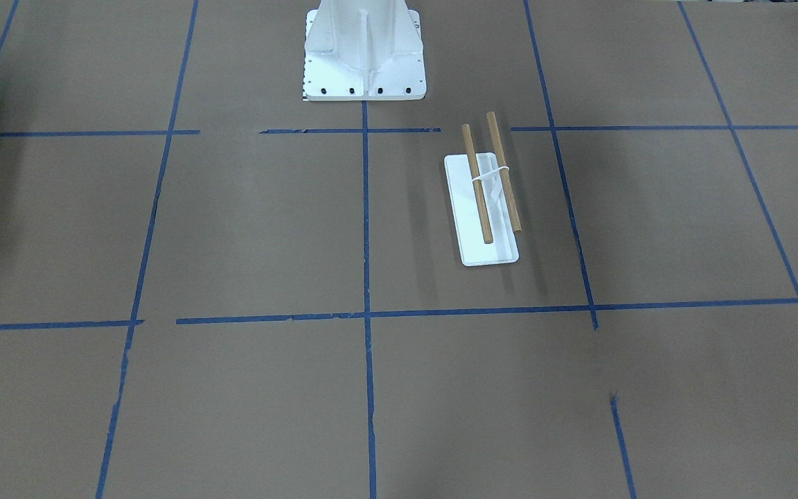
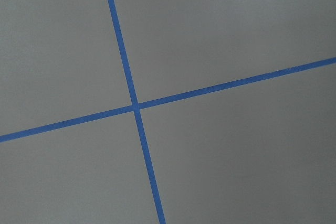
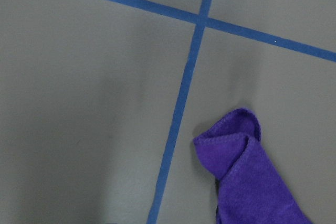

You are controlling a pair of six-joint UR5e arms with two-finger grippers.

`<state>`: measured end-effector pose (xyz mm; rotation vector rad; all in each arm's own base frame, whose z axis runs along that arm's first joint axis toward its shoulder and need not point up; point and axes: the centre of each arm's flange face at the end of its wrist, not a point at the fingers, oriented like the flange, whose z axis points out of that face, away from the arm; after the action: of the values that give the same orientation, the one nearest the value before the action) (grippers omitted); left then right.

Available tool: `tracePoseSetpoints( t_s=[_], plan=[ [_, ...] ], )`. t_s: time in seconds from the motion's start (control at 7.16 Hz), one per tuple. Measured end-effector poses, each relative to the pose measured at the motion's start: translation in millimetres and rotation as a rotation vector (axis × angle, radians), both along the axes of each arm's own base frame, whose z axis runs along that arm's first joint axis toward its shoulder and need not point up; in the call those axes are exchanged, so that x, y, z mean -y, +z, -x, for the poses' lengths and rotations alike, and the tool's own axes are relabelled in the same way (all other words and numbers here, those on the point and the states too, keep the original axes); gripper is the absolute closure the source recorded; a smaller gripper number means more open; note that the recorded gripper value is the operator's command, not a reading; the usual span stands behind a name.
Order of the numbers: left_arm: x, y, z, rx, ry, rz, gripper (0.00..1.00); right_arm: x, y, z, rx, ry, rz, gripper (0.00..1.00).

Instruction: Hang towel on rack

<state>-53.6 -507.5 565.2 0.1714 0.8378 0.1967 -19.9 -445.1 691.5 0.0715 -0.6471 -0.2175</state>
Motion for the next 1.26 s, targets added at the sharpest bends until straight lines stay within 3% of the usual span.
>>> tracePoseSetpoints(
  t_s=[0.42, 0.7, 0.98, 1.12, 1.26],
  plan=[
    [0, -3, -1, -0.013, 0.001, -0.004, 0.00, 47, 61, 13, -0.005, -0.003, 0.035, 0.20],
    [0, -6, -2, -0.039, 0.003, -0.003, 0.00, 52, 78, 15, -0.007, -0.005, 0.066, 0.25],
    [0, -7, -3, -0.044, 0.004, -0.005, 0.00, 48, 90, 15, -0.007, -0.010, 0.089, 0.40],
    [0, -8, -3, -0.045, 0.004, -0.006, 0.00, 46, 96, 15, -0.008, -0.012, 0.100, 0.76],
    [0, -8, -3, -0.045, 0.004, -0.006, 0.00, 44, 101, 15, -0.008, -0.013, 0.111, 1.00]
  ],
)
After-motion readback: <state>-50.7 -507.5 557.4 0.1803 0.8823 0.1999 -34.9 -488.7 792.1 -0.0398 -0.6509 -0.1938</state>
